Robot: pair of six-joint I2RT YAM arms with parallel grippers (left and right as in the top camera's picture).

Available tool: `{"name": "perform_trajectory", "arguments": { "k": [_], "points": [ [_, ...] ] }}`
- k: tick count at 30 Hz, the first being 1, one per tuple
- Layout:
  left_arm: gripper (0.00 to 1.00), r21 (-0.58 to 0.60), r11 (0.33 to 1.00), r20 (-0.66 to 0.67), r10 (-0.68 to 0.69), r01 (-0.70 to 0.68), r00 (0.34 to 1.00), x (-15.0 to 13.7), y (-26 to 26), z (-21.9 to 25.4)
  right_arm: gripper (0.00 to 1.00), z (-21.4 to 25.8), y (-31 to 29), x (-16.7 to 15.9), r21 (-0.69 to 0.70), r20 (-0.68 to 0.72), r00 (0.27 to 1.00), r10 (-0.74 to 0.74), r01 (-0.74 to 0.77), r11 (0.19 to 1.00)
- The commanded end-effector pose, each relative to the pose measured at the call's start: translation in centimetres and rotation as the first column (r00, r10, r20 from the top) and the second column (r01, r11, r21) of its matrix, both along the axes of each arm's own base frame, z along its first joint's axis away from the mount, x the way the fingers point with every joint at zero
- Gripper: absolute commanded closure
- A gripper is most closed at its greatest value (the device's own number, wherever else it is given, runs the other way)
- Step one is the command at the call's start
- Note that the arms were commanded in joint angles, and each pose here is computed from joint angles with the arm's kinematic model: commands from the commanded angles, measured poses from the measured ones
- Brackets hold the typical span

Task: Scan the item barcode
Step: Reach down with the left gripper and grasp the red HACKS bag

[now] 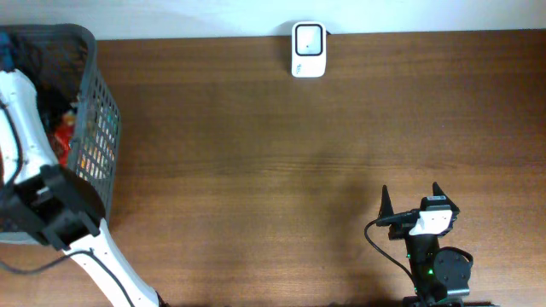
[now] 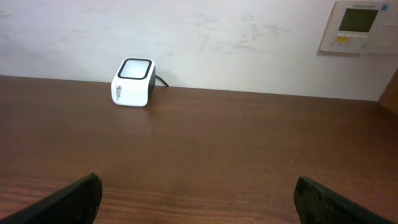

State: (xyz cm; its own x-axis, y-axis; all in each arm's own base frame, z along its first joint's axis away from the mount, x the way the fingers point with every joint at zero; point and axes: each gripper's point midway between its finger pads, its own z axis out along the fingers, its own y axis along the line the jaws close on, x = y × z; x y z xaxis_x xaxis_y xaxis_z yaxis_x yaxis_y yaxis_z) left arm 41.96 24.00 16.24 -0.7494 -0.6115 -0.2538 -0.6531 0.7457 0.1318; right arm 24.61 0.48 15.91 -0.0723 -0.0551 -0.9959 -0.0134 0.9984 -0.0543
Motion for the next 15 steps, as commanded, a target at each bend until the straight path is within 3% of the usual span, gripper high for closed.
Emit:
{"name": "perform_trajectory", "arguments": {
  "k": [1,8,12,15],
  "points": [
    [1.0,0.07,0.998,0.246,-0.017,0.0,0.969,-0.5,-1.1,10.5,0.02,-0.4,-0.2,0.0,0.007,-0.007,1.0,-0.01,0.01,1.0],
    [1.0,0.091,0.996,0.428,-0.053,0.015,0.902,-2.3,-3.4,17.9,0.02,-0.4,-0.2,0.0,0.007,-0.007,1.0,-0.01,0.01,1.0],
    [1.0,0.11,0.994,0.433,-0.051,0.003,0.9,-2.9,-3.3,18.5,0.02,-0.4,-0.2,0.0,0.007,-0.007,1.0,-0.01,0.01,1.0],
    [0.76,0.108,0.994,0.364,-0.029,-0.011,0.931,-2.5,-2.4,15.9,0.02,-0.4,-0.2,0.0,0.007,-0.007,1.0,-0.01,0.01,1.0]
  ]
}}
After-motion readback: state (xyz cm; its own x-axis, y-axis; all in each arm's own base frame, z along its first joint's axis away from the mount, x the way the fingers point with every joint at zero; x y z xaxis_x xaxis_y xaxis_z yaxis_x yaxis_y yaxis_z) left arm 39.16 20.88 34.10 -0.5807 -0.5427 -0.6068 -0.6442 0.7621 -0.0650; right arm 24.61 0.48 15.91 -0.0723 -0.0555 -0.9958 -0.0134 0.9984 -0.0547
